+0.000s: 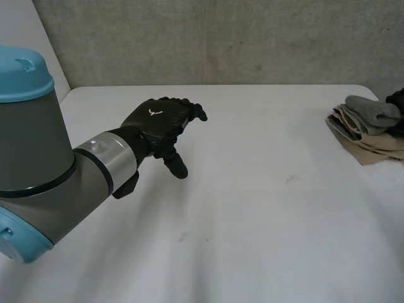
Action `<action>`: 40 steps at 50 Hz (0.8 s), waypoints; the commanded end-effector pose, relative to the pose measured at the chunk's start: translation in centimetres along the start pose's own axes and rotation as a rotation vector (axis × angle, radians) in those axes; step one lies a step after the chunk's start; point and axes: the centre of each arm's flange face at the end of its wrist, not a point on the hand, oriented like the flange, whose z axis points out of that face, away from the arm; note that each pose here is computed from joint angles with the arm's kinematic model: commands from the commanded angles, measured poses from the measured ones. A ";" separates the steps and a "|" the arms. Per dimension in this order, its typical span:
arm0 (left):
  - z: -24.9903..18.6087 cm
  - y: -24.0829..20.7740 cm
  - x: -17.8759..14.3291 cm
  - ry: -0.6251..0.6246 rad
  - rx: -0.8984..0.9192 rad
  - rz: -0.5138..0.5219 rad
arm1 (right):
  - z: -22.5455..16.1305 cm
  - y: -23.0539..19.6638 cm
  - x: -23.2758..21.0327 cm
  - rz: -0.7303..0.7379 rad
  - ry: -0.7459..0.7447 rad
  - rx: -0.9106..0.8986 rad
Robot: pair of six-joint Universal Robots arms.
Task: Fold the laundry.
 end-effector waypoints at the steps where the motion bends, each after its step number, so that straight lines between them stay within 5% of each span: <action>1: 0.2 0.3 0.1 0.002 -0.008 0.000 | -1.0 0.8 0.7 0.016 0.023 -0.041; 13: 0.1 0.0 -0.1 -0.001 -0.001 0.002 | -3.4 -2.0 2.7 -0.096 0.090 -0.191; 21: -0.2 -0.5 -0.1 -0.006 0.017 0.005 | -5.9 -7.2 5.3 -0.247 0.284 -0.416; 29: -1.4 -2.7 -0.8 -0.033 0.085 0.013 | -5.6 -17.6 2.5 -0.327 0.408 -0.409; 33: -2.4 -4.2 -1.7 -0.091 0.136 0.019 | -4.5 -22.3 -2.2 -0.260 0.350 -0.291; 40: -4.2 -6.8 -5.6 -0.325 0.253 0.019 | -5.3 -29.0 -11.2 0.139 0.195 -0.114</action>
